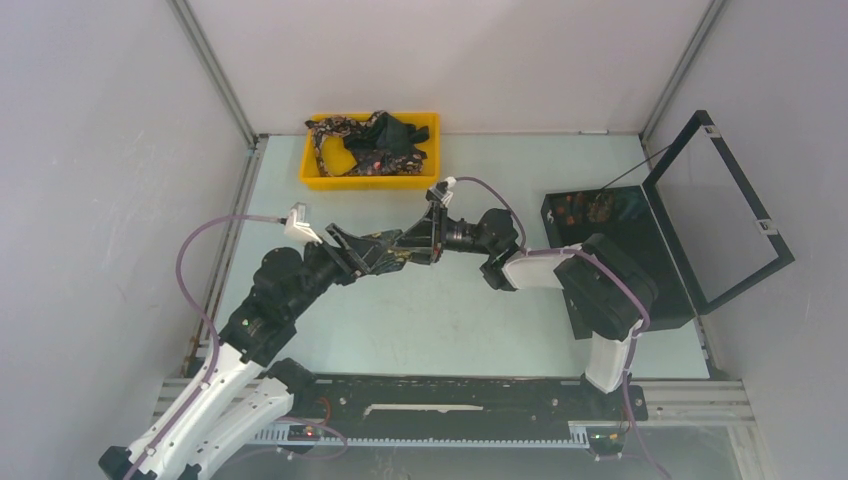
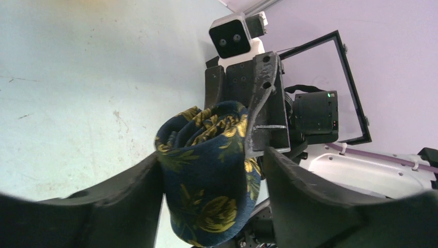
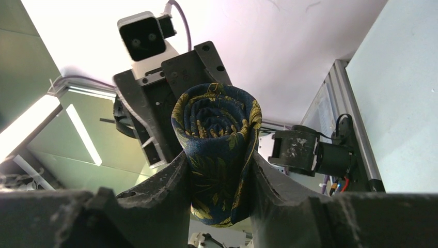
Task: Roll the ties
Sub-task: Place the tie in the storage box.
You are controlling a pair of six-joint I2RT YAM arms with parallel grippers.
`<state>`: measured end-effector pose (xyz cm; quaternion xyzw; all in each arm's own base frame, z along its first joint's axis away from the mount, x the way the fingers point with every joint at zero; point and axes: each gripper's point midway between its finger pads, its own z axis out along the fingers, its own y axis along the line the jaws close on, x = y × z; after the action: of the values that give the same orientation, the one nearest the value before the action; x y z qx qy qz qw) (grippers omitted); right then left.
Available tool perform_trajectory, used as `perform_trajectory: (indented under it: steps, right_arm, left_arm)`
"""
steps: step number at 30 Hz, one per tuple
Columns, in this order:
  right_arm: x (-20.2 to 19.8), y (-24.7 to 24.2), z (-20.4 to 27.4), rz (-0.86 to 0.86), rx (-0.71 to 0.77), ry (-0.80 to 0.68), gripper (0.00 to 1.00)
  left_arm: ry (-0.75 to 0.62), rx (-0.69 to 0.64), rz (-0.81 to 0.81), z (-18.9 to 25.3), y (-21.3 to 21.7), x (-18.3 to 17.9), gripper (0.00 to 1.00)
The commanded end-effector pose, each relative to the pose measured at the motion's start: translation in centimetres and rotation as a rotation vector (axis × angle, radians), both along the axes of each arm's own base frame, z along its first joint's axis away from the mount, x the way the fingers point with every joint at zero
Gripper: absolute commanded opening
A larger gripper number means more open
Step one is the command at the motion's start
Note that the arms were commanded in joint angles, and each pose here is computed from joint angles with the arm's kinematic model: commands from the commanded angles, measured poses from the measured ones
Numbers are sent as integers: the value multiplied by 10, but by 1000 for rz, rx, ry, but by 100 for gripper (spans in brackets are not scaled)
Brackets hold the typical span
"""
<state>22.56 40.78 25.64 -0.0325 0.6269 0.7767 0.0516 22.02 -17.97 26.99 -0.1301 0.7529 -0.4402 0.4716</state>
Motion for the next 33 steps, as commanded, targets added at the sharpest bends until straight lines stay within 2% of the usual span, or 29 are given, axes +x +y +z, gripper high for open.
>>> perform_trajectory:
  steps: [1, 5, 13, 19, 24, 33]
  right_arm:
    - [-4, -1, 19, 10, 15, -68, 14]
    - [4, -4, 14, -12, -14, -61, 8]
    - [20, -20, 12, -54, -61, -72, 3]
    - [48, -53, 1, -177, -222, -128, 1]
    - [72, -103, -15, -286, -387, -174, 0]
    - [117, -254, -32, -601, -858, -250, 0]
  left_arm:
    - [-45, -18, -12, 13, -2, 0, 75]
    - [-40, -7, 11, 11, 4, -1, 85]
    - [-12, 66, 100, -2, 24, 0, 94]
    - [47, 182, 227, -18, 58, -5, 100]
    - [84, 327, 283, -19, 85, -16, 100]
    - [63, 569, 345, -2, 127, -32, 100]
